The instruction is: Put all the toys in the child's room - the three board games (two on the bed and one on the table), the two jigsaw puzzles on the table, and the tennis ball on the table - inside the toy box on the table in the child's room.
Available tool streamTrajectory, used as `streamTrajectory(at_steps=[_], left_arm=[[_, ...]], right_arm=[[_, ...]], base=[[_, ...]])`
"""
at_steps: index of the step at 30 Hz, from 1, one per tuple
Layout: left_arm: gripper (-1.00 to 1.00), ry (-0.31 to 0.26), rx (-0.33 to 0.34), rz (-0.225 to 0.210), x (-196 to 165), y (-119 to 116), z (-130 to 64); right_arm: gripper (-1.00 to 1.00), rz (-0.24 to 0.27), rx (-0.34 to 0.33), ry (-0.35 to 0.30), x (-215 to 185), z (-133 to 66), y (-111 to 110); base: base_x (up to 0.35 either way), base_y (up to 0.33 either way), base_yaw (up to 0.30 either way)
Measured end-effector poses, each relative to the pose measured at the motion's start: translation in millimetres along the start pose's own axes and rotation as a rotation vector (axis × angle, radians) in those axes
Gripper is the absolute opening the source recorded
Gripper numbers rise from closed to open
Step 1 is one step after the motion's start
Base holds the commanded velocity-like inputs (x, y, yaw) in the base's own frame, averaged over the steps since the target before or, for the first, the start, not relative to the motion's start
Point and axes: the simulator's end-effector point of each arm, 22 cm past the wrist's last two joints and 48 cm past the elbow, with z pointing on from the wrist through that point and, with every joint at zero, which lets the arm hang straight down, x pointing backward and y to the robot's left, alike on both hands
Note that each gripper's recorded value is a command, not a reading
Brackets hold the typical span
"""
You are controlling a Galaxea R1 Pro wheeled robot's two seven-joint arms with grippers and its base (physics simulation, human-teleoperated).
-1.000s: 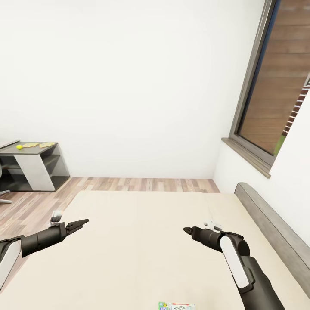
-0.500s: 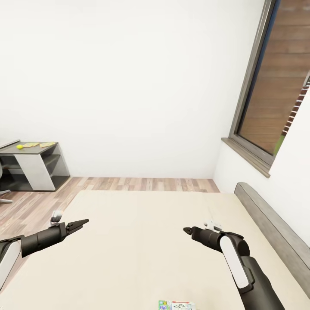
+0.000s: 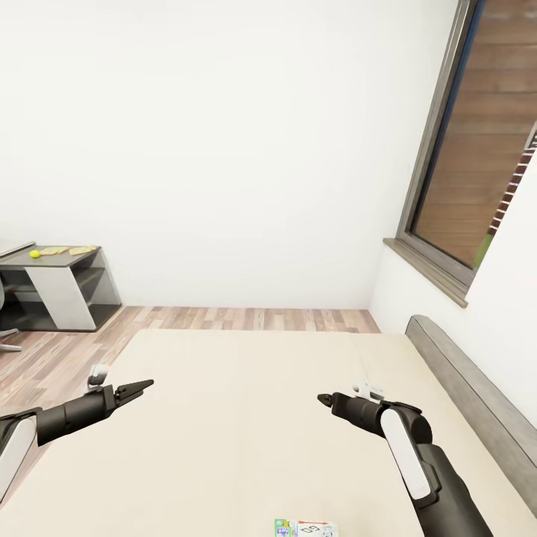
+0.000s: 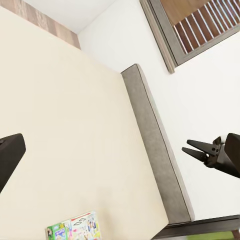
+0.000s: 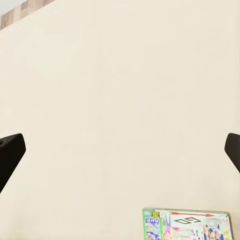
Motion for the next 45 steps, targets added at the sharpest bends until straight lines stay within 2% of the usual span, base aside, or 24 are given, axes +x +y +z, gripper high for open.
streamTrajectory(at_steps=[33,40,45], left_arm=[[1.00,-0.002,0.008,0.002,-1.0,-1.9,-0.8],[1.00,-0.024,-0.004,0.001,-9.7,3.5,-9.8],[1.00,-0.041,-0.024,-0.005,-15.3,10.7,-15.6]], right_arm=[[1.00,0.012,0.006,0.005,2.3,2.3,-3.9],[1.00,0.036,0.036,0.069,10.9,24.1,-15.0],[1.00,0.051,0.106,0.145,24.6,43.3,-34.0]], base=[[0.000,0.000,0.000],[0.000,0.000,0.000],[0.000,0.000,0.000]])
